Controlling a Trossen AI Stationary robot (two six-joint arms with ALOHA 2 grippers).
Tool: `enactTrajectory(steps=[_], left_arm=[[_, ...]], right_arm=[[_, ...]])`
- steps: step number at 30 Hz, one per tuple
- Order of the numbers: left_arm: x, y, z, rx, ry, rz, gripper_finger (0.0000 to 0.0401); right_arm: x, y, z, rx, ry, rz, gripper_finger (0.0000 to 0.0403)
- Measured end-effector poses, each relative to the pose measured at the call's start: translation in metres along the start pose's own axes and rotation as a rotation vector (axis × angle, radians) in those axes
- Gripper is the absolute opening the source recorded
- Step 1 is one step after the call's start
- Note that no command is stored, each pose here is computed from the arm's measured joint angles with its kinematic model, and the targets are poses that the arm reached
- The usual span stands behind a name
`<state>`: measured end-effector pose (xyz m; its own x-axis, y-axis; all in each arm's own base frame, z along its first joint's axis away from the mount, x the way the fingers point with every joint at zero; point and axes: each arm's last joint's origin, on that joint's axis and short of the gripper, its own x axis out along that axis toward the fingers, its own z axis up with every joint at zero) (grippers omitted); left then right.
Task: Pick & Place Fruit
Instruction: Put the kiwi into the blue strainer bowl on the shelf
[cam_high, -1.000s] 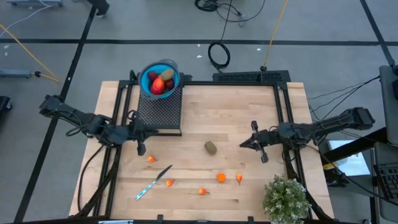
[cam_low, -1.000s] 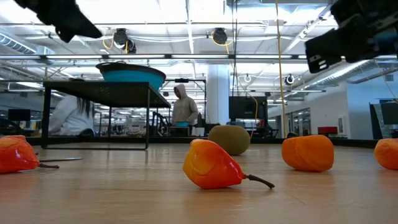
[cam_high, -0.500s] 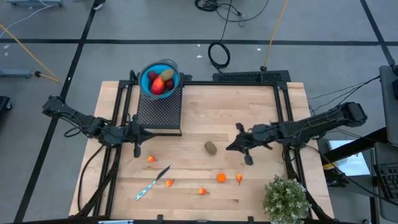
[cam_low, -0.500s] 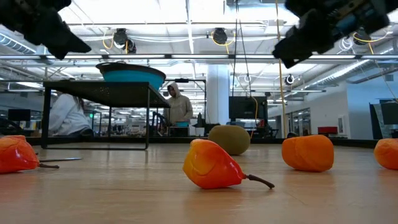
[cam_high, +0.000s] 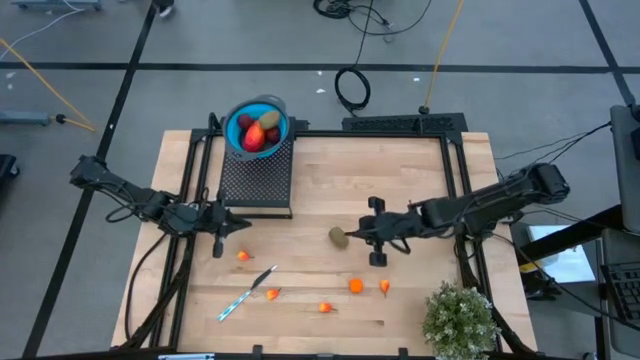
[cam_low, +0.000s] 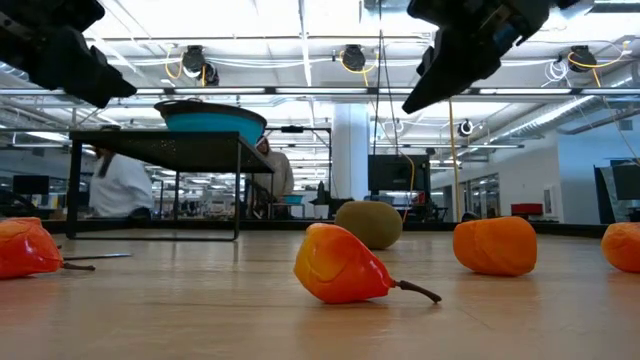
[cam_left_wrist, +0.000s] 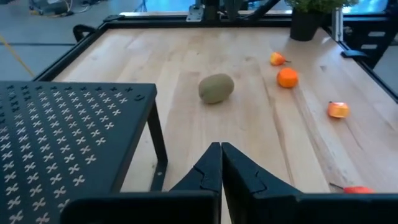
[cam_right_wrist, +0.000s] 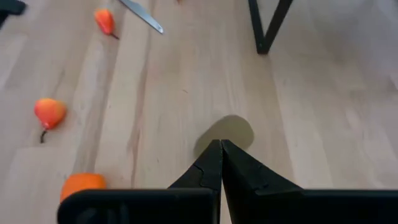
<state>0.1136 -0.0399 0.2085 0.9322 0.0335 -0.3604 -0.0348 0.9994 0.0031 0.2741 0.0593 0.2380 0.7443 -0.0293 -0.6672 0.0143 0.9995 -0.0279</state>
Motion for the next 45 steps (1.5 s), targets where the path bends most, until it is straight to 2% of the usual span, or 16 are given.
enactTrajectory(steps=[5, 11, 17, 21, 24, 30, 38, 45], left_arm=[[0.000, 0.000, 0.000, 0.017, 0.003, 0.000, 0.0008], [0.000, 0.000, 0.000, 0.032, 0.003, 0.000, 0.0003], [-0.001, 0.000, 0.000, 0.053, 0.004, -0.010, 0.0013], [-0.004, 0.001, 0.001, 0.072, -0.016, -0.020, 0.0006], [-0.008, 0.003, 0.002, 0.074, -0.041, -0.026, 0.0003], [-0.019, 0.007, 0.002, 0.074, -0.109, -0.089, 0.0015], [-0.020, 0.007, -0.019, 0.065, -0.174, -0.224, 0.0006], [-0.025, 0.006, -0.023, 0.115, -0.235, -0.355, 0.0013]], right_arm=[[0.006, 0.011, 0.008, 0.005, 0.077, -0.077, 0.0000], [0.023, 0.021, 0.018, -0.021, 0.158, -0.085, 0.0000], [0.036, 0.019, 0.015, -0.036, 0.217, -0.098, 0.0000], [0.036, 0.015, 0.016, -0.028, 0.217, -0.104, 0.0000], [0.035, 0.012, 0.018, -0.017, 0.219, -0.062, 0.0005], [0.035, 0.012, 0.017, -0.031, 0.227, -0.035, 0.0045], [0.035, 0.011, 0.018, -0.052, 0.227, -0.033, 0.0117], [0.037, 0.004, 0.021, -0.027, 0.205, -0.045, 0.0160]])
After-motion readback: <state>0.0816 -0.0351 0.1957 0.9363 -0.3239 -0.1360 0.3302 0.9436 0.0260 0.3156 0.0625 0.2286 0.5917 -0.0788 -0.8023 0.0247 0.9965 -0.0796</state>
